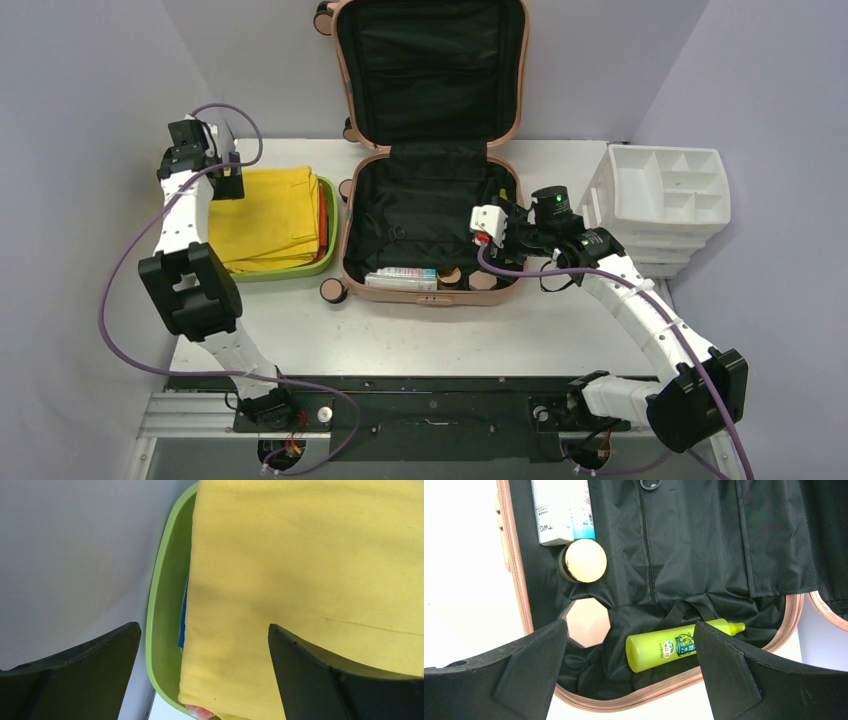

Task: Open, take out, and arrange the luggage
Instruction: Place the clothes in the bin.

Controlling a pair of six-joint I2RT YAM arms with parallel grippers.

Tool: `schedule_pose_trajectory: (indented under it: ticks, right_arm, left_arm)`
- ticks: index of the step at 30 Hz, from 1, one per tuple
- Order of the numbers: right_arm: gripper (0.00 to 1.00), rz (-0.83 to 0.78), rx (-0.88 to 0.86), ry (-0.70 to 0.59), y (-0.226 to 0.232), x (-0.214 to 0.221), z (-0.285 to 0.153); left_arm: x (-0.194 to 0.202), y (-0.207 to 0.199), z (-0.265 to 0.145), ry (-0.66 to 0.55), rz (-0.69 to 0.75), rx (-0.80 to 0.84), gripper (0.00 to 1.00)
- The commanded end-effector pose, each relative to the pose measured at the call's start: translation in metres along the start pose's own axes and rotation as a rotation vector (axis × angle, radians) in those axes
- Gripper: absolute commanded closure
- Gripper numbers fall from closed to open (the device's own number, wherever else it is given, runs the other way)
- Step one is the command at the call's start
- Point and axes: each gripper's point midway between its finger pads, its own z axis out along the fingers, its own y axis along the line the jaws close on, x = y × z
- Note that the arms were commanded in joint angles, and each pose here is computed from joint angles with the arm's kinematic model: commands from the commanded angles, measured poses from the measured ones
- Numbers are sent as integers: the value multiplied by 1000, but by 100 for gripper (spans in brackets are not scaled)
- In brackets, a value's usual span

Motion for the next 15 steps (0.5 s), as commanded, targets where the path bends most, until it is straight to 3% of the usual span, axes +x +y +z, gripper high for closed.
schedule_pose_trajectory:
  ticks: [1, 6, 9, 15]
  right_arm:
    - [8, -39, 17, -35, -6, -12, 0]
    - [8, -50, 26, -23, -9, -12, -2]
    - [8, -59, 29, -17, -10, -13, -5]
    - [8, -97, 55, 17, -11, -11, -20]
  left_arm:
    - [-43, -4, -46, -211, -16, 36, 4]
    - [-37, -82, -53, -245, 163, 184, 2]
    - [-27, -125, -41, -208, 231, 256, 14]
    - [-5, -159, -1, -122, 306, 281, 43]
